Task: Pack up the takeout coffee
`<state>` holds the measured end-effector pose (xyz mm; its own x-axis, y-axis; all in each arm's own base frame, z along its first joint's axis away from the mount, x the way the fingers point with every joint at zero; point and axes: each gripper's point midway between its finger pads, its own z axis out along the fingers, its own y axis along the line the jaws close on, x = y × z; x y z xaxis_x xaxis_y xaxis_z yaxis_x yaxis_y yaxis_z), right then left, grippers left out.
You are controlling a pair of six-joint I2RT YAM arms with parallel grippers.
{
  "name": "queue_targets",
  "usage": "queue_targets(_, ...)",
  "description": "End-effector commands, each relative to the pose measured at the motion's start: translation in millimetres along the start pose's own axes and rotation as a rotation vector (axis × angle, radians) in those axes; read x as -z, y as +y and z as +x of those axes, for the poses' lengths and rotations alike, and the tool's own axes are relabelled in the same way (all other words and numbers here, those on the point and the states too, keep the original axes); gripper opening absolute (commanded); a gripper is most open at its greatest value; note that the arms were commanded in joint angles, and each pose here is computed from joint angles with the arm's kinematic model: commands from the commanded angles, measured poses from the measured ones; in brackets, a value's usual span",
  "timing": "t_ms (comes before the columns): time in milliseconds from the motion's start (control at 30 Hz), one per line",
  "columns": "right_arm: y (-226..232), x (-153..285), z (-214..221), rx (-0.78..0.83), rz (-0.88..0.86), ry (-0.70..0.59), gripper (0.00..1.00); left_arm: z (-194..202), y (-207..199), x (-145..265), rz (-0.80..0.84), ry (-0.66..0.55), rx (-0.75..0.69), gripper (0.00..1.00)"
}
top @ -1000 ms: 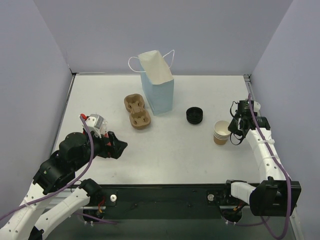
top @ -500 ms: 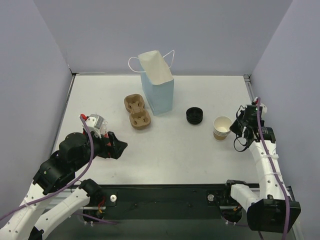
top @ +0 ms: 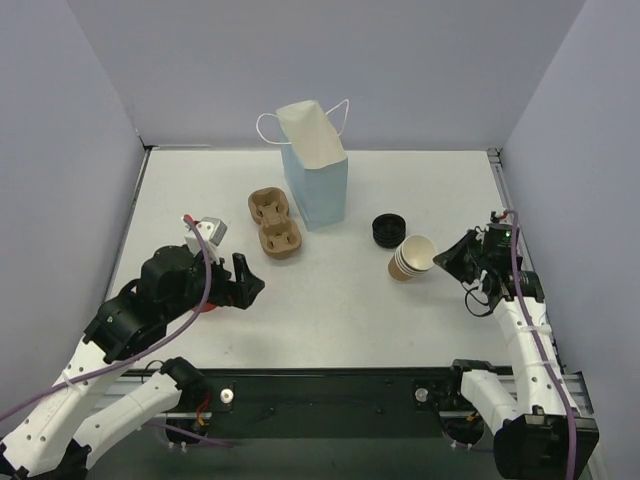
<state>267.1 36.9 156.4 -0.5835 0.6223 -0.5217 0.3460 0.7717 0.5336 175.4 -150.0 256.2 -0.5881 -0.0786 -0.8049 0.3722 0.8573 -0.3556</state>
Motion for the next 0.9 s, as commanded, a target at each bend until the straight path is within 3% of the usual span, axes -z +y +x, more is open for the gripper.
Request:
queue_targets(0, -1.8, -8.5, 19.7, -0.020, -0.021, 0.064, 0.00, -28.5, -21.4, -3.9, 0.072, -0.053, -0.024, 0.95)
queue_targets(100, 19.7, 12.4, -6.5, -0.010, -0.062, -0.013, 0.00, -32.9, -24.1, -10.9, 0.074, -0.054, -0.029, 0.94)
queue_targets(233, 44.9, 29.9, -15.5, -0.034, -0.143, -0.016, 0.00, -29.9, -28.6, -20.8, 0.094, -0.029, -0.037, 0.93)
queue_targets(433, 27.5, 21.5, 1.0, -0.011, -0.108, -0.001, 0.00, -27.5, -33.1, -28.4, 0.110, -0.014, -0.027, 0.93)
queue_targets(600, 30.0, 36.6, -21.0, 0.043, -0.073, -0.078, 0.00, -25.0, -30.6, -28.9, 0.102, -0.014, -0.026, 0.93)
queue_targets(867, 89.5, 59.8, -30.4, 0.165, -0.225, -0.056, 0.00, -35.0, -27.9, -18.3, 0.081, -0.037, -0.060, 0.93)
